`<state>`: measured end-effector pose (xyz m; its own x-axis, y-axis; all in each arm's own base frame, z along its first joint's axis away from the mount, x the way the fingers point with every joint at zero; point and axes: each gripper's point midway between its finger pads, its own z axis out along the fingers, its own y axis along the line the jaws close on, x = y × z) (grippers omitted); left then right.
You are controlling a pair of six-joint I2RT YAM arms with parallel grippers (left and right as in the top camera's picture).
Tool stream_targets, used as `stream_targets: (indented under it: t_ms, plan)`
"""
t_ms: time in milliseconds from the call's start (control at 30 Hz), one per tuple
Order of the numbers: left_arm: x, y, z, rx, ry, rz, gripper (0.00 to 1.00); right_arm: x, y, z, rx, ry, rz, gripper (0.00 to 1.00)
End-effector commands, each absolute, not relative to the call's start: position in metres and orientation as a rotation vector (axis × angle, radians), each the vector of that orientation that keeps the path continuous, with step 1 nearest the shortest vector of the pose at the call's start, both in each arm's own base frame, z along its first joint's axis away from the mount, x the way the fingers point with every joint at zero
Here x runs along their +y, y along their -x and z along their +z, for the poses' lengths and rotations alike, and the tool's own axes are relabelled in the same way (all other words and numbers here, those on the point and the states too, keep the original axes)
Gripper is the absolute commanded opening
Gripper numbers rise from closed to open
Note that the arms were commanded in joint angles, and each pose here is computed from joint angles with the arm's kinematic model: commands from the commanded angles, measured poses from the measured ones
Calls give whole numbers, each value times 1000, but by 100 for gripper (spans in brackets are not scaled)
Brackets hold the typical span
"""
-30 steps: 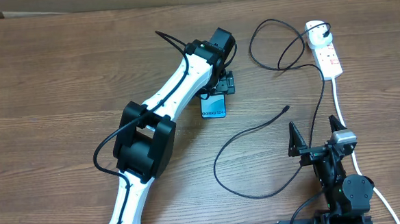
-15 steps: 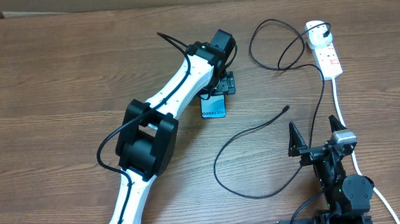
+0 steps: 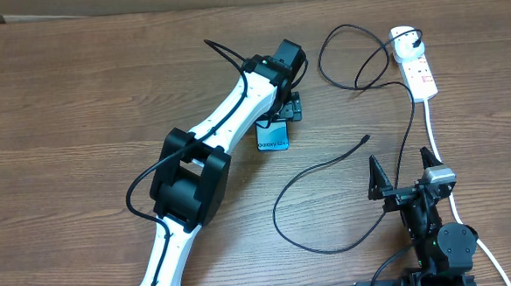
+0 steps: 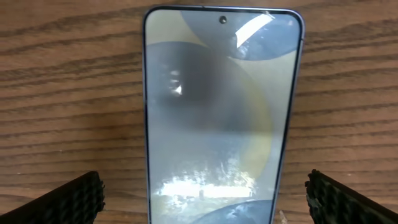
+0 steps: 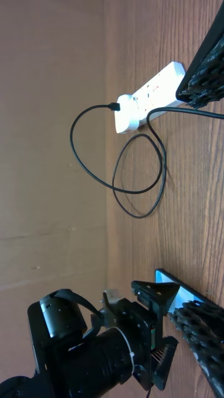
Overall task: Plug charger to phone and switch on socket
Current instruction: 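Close the left gripper on the phone's bottom edge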
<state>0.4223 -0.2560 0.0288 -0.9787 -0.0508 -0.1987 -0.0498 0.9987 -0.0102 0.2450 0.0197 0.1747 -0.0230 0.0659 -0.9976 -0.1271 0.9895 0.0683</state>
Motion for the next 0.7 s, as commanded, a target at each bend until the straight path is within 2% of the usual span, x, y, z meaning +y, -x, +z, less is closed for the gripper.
stream_targets:
  t_ms: [0, 667]
  plan:
    - [-254, -422, 22, 2939, 39, 42, 100, 19, -245, 172, 1587, 47, 147, 100]
    - [-257, -418, 0, 2948, 41, -4, 100, 19, -245, 172, 1587, 47, 147, 100]
